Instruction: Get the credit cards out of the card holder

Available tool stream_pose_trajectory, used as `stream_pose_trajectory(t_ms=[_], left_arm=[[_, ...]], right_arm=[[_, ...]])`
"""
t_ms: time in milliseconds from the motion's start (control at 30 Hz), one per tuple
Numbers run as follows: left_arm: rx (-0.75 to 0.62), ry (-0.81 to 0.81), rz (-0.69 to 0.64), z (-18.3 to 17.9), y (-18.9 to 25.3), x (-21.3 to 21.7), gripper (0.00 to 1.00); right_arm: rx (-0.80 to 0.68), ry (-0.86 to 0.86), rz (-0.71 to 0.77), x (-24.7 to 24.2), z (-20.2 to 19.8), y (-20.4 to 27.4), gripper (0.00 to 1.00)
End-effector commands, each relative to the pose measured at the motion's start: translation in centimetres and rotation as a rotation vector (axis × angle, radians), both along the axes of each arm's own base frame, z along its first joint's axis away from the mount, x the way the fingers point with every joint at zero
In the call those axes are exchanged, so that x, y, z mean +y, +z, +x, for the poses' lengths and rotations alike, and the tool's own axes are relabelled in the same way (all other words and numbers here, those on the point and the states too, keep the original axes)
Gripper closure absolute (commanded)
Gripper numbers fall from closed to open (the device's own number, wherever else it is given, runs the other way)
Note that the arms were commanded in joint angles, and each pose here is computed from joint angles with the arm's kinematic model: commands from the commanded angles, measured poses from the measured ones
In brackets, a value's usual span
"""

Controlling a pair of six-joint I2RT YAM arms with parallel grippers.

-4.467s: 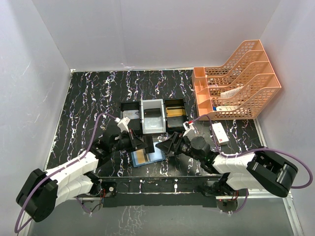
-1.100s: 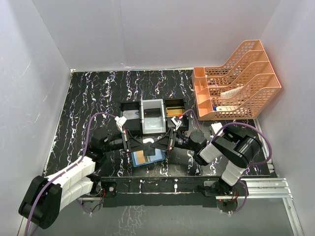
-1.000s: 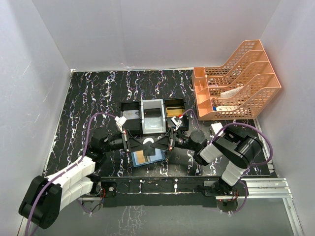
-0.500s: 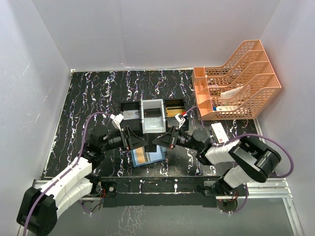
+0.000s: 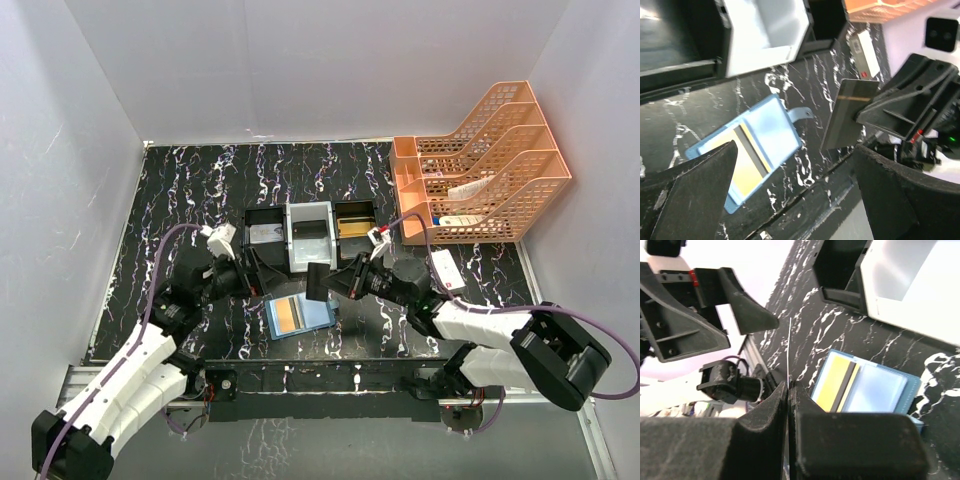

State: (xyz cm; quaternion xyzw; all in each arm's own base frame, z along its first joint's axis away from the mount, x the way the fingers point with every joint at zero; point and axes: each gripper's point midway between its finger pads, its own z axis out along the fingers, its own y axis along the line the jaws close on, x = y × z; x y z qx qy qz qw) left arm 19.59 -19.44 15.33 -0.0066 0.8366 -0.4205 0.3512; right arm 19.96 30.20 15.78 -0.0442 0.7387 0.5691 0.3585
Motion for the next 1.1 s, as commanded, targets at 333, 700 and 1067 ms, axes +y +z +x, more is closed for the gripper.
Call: stream_pose_trajectory(t_ms=[333,700,1067], left_arm=[[-0.024,0.327,0.314,2.1,1.2,7.4,0.01],[0.061,0.372,0.413,1.8,-0.7,8.9,0.01],[0.069,0.438,0.428,1.5,-0.7,10.1,0.01]], right_arm=[[-0.375,-0.21,-0.348,-1.3,7.8,5.9,1.0],[-0.8,-0.219,-0.576,-0.8,10.4,8.9,1.0],[-0.952,-0.146,-0.827,0.3,12.7,6.7,1.0]])
